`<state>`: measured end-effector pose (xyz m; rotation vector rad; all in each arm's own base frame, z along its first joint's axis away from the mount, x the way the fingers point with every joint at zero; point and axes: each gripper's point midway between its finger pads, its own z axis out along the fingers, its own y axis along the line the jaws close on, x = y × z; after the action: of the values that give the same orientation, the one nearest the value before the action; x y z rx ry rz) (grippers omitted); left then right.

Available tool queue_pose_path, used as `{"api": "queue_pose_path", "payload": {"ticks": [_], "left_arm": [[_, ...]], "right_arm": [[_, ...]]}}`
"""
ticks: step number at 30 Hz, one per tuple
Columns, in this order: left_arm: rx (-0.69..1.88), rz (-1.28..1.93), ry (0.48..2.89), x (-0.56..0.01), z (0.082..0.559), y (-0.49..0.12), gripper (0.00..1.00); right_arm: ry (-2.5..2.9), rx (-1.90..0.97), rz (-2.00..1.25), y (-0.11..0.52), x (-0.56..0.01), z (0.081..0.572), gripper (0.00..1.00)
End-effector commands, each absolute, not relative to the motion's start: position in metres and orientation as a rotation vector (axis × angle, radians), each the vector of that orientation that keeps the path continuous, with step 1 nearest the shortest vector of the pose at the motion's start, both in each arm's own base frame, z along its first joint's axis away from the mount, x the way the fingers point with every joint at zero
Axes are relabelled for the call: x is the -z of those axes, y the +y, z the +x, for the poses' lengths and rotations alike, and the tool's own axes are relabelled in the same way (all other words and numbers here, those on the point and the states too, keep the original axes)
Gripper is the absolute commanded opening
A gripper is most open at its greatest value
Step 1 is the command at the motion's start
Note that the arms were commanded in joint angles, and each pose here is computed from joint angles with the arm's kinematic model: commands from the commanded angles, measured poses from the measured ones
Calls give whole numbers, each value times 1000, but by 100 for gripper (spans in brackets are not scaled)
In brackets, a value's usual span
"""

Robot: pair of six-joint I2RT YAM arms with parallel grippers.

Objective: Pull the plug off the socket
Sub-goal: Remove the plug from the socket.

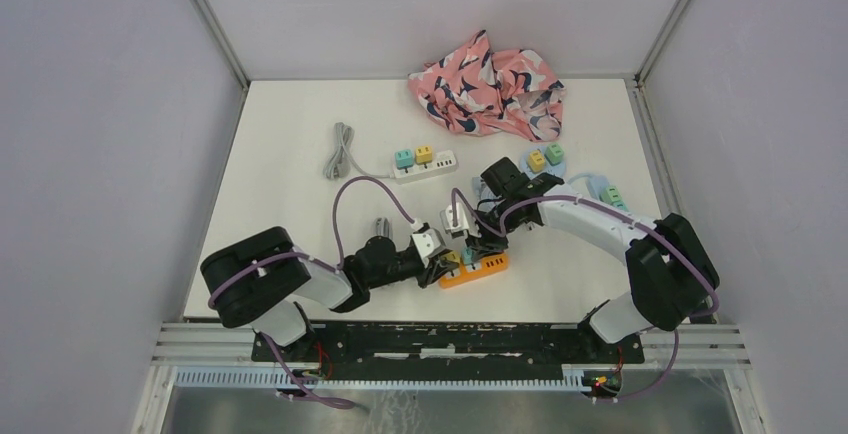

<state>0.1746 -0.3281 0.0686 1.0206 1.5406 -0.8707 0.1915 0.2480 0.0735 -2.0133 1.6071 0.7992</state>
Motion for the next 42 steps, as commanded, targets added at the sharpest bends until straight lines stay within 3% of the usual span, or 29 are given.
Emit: {"api": "queue_pose_path", "payload": {"ticks": [1,7,12,18,21,26,31,37,42], "left_arm": [[815,1040,1600,-51,179,-322,3],[820,1027,1606,-54,179,-322,3],[820,1028,1613,-51,179,-322,3],[823,1028,1616,-50,179,-322,3],[824,1030,1616,-50,178,-322,3],[830,1026,1611,-52,178,-323,3],[829,1025,1616,-51,178,-323,3],[824,1025,1620,-49,179,-322,3],[825,1024,1614,-50,179,-323,3]], "right_arm": [[1531,-854,-2084,238,-80,183,0],[1460,-960,-2130,253,-79,160,0],[1556,-934,-1980,280,-92,176,0],[1582,-870,-1974,249,-88,196,0],[1525,-875,-2084,234,-78,183,0],[1450,-996,-2129,252,-84,155,0],[1541,-1006,-1990,279,-97,167,0],[1565,-934,-1980,257,-94,185,0],[1462,-940,-2114,243,-81,166,0]]}}
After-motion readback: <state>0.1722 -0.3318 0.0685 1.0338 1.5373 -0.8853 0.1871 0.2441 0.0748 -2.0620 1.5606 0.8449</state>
